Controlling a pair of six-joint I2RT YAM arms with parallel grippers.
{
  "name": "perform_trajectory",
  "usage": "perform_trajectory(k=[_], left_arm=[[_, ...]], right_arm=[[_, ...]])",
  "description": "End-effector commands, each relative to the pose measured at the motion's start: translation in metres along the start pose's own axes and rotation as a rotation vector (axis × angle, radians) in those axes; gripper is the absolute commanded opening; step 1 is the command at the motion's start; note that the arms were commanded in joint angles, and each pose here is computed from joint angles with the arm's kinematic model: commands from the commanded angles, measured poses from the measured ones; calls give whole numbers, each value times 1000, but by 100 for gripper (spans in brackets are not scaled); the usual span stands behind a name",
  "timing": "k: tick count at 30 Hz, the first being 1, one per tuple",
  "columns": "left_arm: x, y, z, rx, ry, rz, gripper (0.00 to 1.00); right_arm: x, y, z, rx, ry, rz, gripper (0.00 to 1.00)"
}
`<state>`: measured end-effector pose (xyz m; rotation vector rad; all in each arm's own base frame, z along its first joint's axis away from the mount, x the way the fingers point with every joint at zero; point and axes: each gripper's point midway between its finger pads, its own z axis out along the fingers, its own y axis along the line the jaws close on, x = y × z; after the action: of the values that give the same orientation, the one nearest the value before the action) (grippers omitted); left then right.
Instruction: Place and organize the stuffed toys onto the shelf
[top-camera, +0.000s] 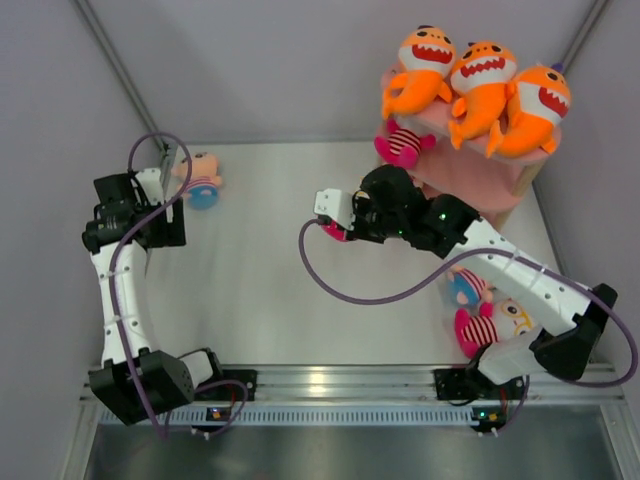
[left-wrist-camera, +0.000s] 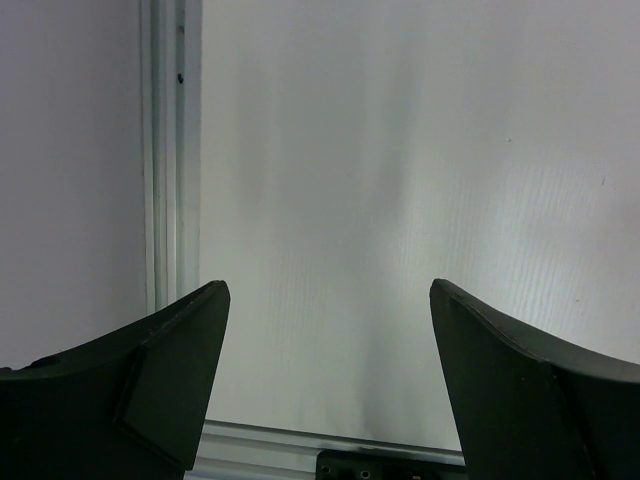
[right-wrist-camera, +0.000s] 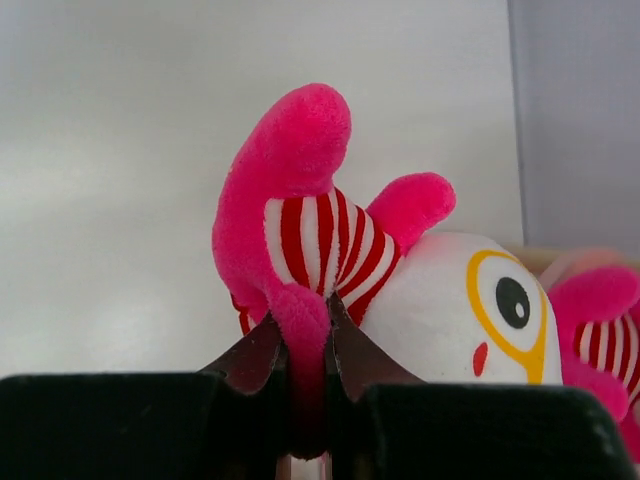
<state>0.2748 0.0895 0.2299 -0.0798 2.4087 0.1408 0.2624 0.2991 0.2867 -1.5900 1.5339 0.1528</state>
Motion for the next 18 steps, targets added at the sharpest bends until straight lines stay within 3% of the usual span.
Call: perform_trajectory(k=[1, 4, 7, 9, 13, 18], left_arm=[[-20, -1, -3, 28, -55, 20, 87], [-24, -3, -1, 45, -60, 28, 87], [-25, -5, 1, 58, -58, 29, 87], [-25, -5, 2, 61, -54, 26, 87], [-22, -7, 6, 75, -42, 19, 87], [-22, -6, 5, 68, -42, 20, 87]], right_arm=[[88, 11, -38, -45, 368, 30, 0], [121, -16, -66, 62, 424, -6, 0], [138, -55, -94, 201, 381, -42, 0], [132, -79, -113, 290, 281, -75, 0], [122, -85, -115, 252, 162, -228, 0], [154, -96, -99, 145, 132, -128, 0]])
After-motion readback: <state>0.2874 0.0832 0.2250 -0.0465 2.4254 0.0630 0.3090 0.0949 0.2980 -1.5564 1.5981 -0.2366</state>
